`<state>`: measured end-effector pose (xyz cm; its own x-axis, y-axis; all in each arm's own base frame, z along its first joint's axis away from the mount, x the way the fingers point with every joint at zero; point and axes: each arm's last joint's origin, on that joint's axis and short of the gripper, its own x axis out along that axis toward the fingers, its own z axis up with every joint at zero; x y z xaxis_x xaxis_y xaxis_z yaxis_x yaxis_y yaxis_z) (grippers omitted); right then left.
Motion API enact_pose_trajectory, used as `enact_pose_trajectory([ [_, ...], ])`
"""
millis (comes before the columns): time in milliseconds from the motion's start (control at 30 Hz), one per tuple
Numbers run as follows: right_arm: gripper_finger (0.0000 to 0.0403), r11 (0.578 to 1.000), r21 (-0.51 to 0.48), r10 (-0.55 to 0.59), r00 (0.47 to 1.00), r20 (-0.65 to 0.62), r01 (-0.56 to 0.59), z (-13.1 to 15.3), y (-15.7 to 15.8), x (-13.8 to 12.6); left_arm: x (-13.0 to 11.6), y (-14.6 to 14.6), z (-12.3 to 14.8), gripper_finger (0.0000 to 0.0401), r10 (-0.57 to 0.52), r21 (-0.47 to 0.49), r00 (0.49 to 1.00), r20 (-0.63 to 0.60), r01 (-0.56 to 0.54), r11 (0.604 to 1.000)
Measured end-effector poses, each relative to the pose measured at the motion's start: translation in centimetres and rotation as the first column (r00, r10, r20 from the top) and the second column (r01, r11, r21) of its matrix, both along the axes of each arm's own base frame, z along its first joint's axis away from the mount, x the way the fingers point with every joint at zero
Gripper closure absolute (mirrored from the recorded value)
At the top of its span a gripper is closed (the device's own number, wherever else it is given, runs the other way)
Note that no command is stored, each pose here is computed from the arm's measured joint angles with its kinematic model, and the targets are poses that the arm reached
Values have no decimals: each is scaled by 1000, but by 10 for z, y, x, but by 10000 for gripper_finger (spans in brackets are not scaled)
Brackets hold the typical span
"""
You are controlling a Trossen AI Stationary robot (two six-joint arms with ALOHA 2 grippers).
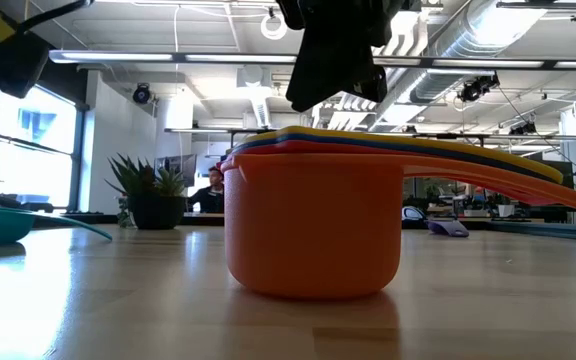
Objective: Nest measuring cups in basket
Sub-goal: Stack the green measuring cup on the yellow measuring cup
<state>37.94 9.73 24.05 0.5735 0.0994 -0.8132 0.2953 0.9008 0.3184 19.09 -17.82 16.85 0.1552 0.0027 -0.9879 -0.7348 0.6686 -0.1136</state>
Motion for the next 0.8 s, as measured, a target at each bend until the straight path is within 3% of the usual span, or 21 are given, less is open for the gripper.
enact_pose_trajectory([
  [300,352,1000,0,0,1000,0,0,0,0,0,6,0,-10,283,15,10,1000,-24,-14,1000],
  [633,352,1000,0,0,1000,-1,0,0,0,0,10,4,-12,390,35,10,999,-25,-35,999],
  [800,352,1000,-2,0,1000,-6,0,0,0,0,13,2,-11,389,39,-9,999,-5,-39,999],
])
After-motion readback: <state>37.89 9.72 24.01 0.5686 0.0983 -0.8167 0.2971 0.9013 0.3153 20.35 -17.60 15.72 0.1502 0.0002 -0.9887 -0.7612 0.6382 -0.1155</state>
